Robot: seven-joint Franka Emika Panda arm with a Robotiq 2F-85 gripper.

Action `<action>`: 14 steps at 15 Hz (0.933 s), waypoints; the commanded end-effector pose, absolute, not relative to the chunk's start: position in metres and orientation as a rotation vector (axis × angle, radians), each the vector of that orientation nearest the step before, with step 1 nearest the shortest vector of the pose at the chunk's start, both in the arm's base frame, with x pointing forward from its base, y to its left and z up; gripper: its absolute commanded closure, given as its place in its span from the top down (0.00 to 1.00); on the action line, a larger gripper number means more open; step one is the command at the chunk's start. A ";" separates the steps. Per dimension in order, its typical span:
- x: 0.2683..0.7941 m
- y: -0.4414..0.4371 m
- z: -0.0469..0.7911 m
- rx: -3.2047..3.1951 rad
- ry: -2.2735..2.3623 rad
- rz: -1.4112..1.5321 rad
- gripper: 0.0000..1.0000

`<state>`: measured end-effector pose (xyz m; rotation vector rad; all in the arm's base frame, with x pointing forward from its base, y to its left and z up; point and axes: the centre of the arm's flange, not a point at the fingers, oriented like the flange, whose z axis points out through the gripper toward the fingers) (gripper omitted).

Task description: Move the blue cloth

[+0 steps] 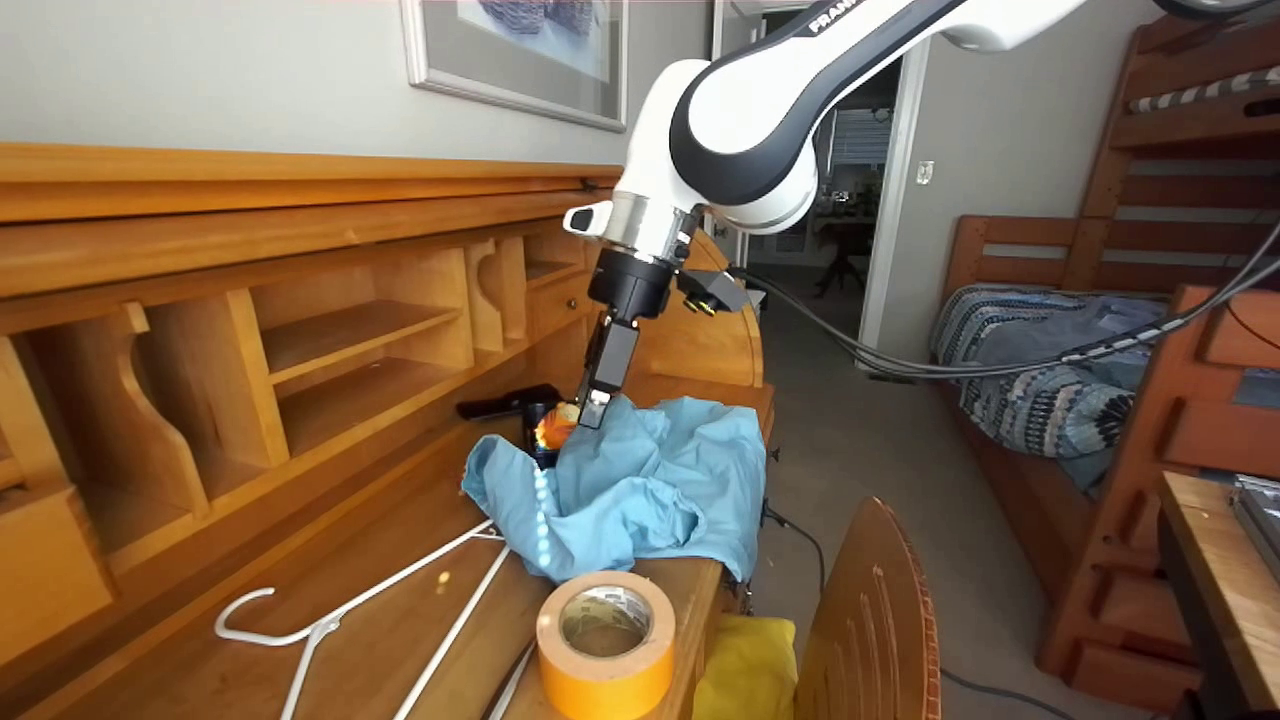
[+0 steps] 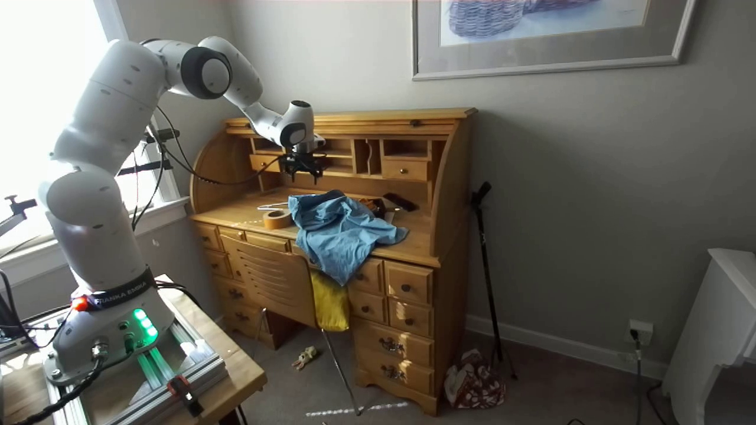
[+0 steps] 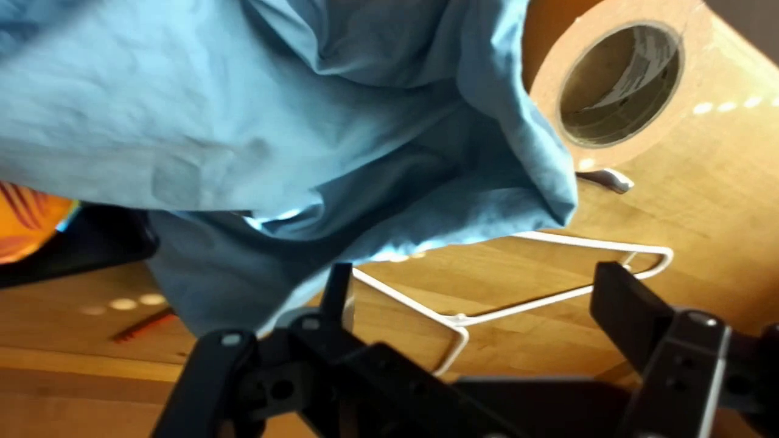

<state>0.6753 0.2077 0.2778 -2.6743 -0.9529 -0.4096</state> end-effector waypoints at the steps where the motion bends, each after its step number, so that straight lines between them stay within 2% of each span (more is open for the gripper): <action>1: 0.670 0.178 0.253 -2.798 -0.689 -0.403 1.00; 13: 0.655 0.121 0.195 -2.918 0.266 -0.350 1.00; 14: 0.656 0.121 0.190 -2.899 0.330 -0.347 0.77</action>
